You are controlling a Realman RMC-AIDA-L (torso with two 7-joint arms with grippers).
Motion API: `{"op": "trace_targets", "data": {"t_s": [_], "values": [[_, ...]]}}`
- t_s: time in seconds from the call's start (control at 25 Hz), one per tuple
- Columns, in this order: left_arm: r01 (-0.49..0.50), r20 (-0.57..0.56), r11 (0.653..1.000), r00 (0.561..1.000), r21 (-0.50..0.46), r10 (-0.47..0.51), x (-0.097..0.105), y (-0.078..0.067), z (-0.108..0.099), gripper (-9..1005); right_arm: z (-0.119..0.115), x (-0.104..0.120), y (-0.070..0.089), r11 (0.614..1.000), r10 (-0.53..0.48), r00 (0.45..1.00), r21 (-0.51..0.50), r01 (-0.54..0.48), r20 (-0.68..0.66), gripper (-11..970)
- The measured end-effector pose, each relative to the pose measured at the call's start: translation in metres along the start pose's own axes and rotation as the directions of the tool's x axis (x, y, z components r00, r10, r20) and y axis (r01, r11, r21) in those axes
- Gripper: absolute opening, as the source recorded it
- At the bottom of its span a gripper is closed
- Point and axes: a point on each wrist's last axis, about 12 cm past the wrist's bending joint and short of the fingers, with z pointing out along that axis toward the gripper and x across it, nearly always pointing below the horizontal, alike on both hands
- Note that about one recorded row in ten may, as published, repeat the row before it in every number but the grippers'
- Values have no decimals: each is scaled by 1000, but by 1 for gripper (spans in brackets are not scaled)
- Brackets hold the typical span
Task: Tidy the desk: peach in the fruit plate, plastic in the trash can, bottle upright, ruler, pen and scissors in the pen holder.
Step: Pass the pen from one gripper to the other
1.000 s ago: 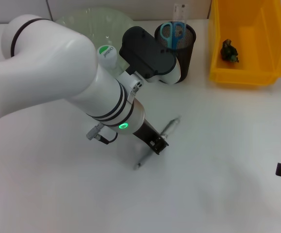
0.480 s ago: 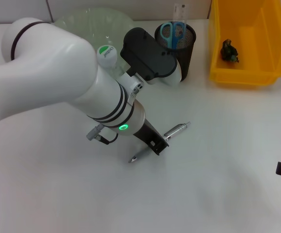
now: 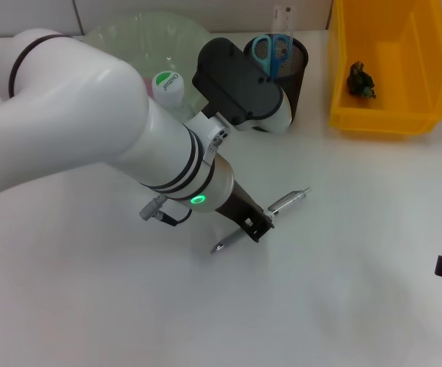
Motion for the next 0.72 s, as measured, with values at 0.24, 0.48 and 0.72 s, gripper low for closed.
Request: {"op": "trace_targets", "data": {"t_s": [0.24, 0.48, 0.72], "values": [[2, 65, 1000, 998, 4, -3, -5, 0, -11, 131, -1, 0, 0, 1000, 2, 1000, 3, -2, 1, 688], [10, 144, 1000, 989, 13, -12, -12, 2, -22, 131, -2, 1, 0, 1000, 4, 1000, 12, -4, 6, 683], [31, 392, 993, 917, 111, -72, -39, 14, -50, 131, 0, 1, 0, 1000, 9, 1000, 7, -9, 13, 678]]}}
